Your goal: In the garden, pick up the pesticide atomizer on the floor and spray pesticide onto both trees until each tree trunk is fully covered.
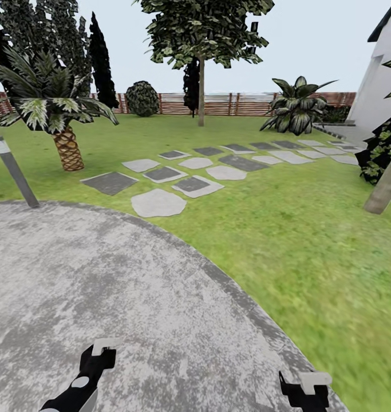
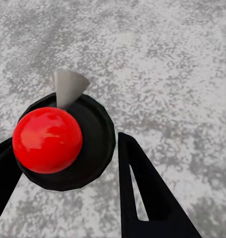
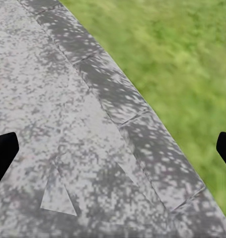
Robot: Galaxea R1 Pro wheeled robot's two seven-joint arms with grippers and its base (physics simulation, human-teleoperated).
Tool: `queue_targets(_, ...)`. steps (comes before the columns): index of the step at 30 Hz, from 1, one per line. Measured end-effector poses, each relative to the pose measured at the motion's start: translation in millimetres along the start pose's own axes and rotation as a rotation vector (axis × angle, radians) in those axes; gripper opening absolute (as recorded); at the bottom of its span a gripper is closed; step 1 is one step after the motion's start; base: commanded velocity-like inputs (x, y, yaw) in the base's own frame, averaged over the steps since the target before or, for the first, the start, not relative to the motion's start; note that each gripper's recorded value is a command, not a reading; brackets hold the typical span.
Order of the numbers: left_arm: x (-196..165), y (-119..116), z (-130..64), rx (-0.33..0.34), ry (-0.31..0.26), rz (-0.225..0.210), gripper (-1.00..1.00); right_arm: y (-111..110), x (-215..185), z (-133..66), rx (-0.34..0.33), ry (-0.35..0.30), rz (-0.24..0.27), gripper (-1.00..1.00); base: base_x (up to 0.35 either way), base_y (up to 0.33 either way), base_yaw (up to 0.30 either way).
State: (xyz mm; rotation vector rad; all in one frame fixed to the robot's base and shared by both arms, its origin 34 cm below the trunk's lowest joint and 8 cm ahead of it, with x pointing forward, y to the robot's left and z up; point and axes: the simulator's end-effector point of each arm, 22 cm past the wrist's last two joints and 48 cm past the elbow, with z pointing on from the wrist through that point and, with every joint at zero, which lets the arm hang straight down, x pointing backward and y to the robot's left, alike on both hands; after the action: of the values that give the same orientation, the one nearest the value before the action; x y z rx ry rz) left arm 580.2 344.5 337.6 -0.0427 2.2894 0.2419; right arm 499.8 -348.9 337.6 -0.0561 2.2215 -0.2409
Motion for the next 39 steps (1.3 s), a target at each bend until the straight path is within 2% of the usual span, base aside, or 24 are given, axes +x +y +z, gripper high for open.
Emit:
queue_targets(10, -0.8, 6.1, -0.3, -0.024, -0.004, 0.0, -1.0, 0.0, 0.4, -0.3, 0.0, 0.001, 0.0, 1.0, 0.286, 0.0, -0.002)
queue_targets(39, -0.3, 6.6, -0.4, -0.026, -0.003, -0.001, -1.0, 0.0, 0.1, -0.3, 0.0, -0.001, -0.001, 1.0, 0.339, 0.0, 0.0)
